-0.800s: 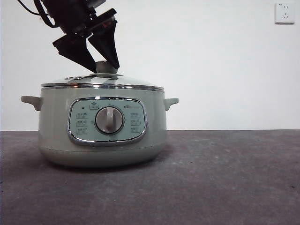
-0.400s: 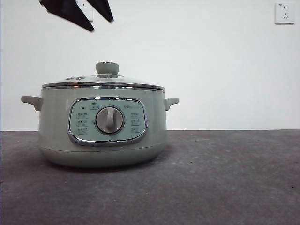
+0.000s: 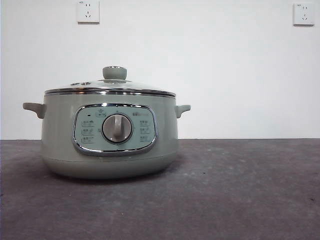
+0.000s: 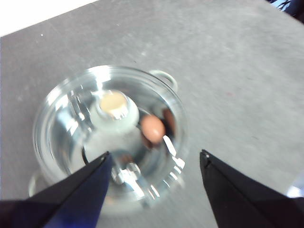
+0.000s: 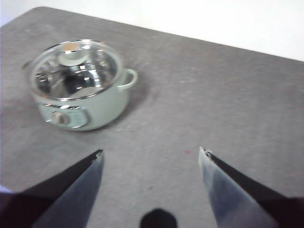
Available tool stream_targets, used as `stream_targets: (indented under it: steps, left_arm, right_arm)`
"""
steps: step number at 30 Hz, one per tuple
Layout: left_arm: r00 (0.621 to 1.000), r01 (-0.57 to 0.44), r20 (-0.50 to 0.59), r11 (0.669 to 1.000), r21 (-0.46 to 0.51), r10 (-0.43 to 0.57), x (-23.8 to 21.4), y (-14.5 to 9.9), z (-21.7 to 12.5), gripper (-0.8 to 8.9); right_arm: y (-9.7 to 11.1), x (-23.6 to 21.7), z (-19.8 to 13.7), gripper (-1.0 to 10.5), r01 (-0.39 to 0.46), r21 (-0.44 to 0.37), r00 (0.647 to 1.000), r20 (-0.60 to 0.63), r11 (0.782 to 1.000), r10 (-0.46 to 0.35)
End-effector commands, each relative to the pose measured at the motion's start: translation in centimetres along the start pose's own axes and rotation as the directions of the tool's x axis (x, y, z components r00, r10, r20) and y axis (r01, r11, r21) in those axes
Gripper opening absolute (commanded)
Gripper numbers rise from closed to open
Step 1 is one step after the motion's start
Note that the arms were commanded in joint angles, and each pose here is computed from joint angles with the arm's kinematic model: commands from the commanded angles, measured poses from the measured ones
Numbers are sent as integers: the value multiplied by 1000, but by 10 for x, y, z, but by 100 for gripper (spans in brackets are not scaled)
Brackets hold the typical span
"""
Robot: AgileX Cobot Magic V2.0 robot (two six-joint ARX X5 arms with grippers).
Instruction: Pick up the egg,open the lid,put the egg in the pot,close the lid
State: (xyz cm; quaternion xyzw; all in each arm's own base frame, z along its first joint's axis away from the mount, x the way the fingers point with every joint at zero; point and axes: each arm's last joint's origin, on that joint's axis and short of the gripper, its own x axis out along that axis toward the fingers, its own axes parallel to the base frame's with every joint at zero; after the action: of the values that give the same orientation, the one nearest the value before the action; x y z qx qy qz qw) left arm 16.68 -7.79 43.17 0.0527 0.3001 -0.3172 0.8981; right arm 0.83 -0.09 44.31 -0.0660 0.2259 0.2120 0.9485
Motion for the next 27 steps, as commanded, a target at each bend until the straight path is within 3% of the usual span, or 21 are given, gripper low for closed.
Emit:
stream_targets:
  steps: [1, 6, 9, 14, 15, 20, 23, 27]
  left_arm:
    - [998, 62, 11, 998, -22, -62, -21, -9, -9, 313]
    - [995, 98, 26, 995, -33, -97, -48, -18, -23, 305]
    - [993, 115, 21, 993, -34, -115, -57, -21, -29, 183]
    - [993, 116, 5, 992, -39, -116, -61, -22, -34, -14]
    - [993, 117, 1, 992, -39, -117, -61, -22, -34, -8]
    - [993, 117, -2, 993, -34, -117, -61, -22, -34, -8]
    - [993, 116, -5, 993, -36, -117, -59, -22, -33, -8]
    - [993, 116, -18, 992, -41, -117, -56, -21, -33, -3]
  right_arm:
    - [2, 5, -1, 343, -38, -8, 998, -42, 999, 38]
    - [5, 12, 3, 342, -95, -9, 993, -70, 995, 94]
    - [7, 15, 4, 325, -124, -10, 989, -85, 992, 123]
    - [9, 19, 6, 30, -156, -10, 983, -101, 988, 154]
    - [9, 19, 6, -14, -156, -10, 983, -101, 988, 154]
    - [9, 19, 6, -12, -145, -10, 985, -101, 989, 143]
    - [8, 19, 7, 2, -104, 48, 989, -97, 993, 108]
    - [8, 20, 7, 2, -103, 54, 989, -102, 993, 108]
